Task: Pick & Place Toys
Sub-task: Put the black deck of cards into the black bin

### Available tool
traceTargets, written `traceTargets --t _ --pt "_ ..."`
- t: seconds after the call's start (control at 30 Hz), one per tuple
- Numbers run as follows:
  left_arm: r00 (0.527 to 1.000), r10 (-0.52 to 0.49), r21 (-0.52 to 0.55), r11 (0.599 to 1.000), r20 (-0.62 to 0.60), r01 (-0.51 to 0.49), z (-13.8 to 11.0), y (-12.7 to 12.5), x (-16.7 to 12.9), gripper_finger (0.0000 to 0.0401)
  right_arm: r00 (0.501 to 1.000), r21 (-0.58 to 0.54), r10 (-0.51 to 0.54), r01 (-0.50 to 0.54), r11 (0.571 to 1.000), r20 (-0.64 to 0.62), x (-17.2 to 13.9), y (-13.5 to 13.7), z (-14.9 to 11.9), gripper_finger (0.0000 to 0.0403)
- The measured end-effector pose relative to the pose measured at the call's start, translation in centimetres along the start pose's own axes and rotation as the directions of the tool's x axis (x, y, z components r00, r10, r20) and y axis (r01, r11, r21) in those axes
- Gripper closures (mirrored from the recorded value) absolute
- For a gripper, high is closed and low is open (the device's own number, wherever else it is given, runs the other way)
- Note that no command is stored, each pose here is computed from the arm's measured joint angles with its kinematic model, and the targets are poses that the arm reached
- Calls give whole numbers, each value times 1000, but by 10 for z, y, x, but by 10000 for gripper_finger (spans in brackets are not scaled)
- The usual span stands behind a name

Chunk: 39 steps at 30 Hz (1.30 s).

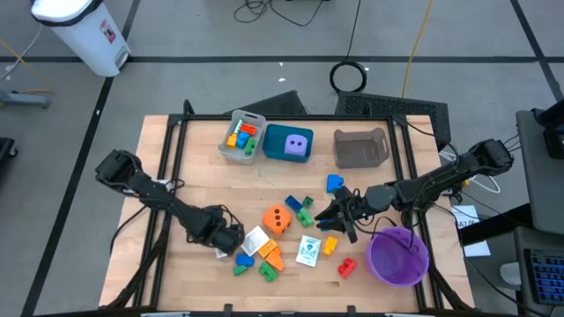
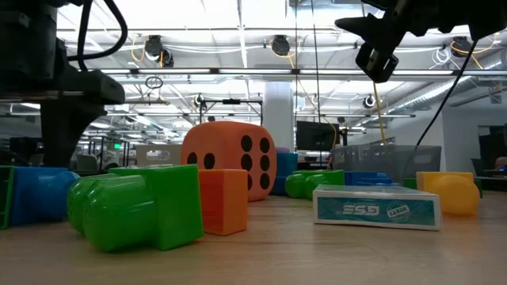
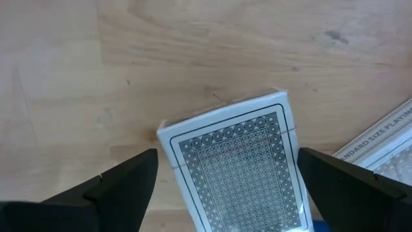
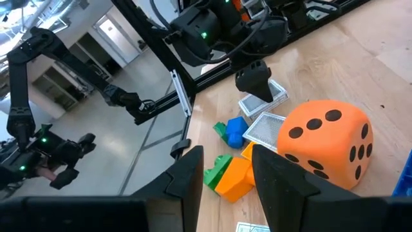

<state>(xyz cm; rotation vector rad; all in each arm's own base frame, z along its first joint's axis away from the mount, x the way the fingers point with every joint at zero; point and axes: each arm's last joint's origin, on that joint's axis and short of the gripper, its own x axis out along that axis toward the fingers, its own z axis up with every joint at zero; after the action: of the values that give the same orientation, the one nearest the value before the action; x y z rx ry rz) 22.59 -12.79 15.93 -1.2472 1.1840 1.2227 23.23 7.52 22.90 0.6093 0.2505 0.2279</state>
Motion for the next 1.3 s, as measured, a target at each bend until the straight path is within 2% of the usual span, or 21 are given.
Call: traceTargets --t 0.27,0.4,0.73,0.87,1.13,1.3 --pt "997 -59 -101 993 -53 54 -3 -7 0 22 1000 0 0 0 1000 0 0 0 0 275" --pt "997 -60 -149 987 -43 53 -2 -7 0 22 1000 -1 0 0 1000 0 0 0 0 275" --pt "999 -30 -140 990 -30 25 -1 -8 5 22 1000 -6 -1 1 1000 0 0 0 0 275" --pt "997 14 -87 996 -74 -21 1 -14 16 23 1000 -8 -1 1 1000 0 0 0 0 275" --pt "995 0 -60 998 -101 -6 7 -22 18 23 1000 -4 0 0 1000 -1 0 0 0 275" --pt "994 6 -45 999 -112 -11 10 -23 18 50 1000 -4 0 0 1000 -1 0 0 0 275"
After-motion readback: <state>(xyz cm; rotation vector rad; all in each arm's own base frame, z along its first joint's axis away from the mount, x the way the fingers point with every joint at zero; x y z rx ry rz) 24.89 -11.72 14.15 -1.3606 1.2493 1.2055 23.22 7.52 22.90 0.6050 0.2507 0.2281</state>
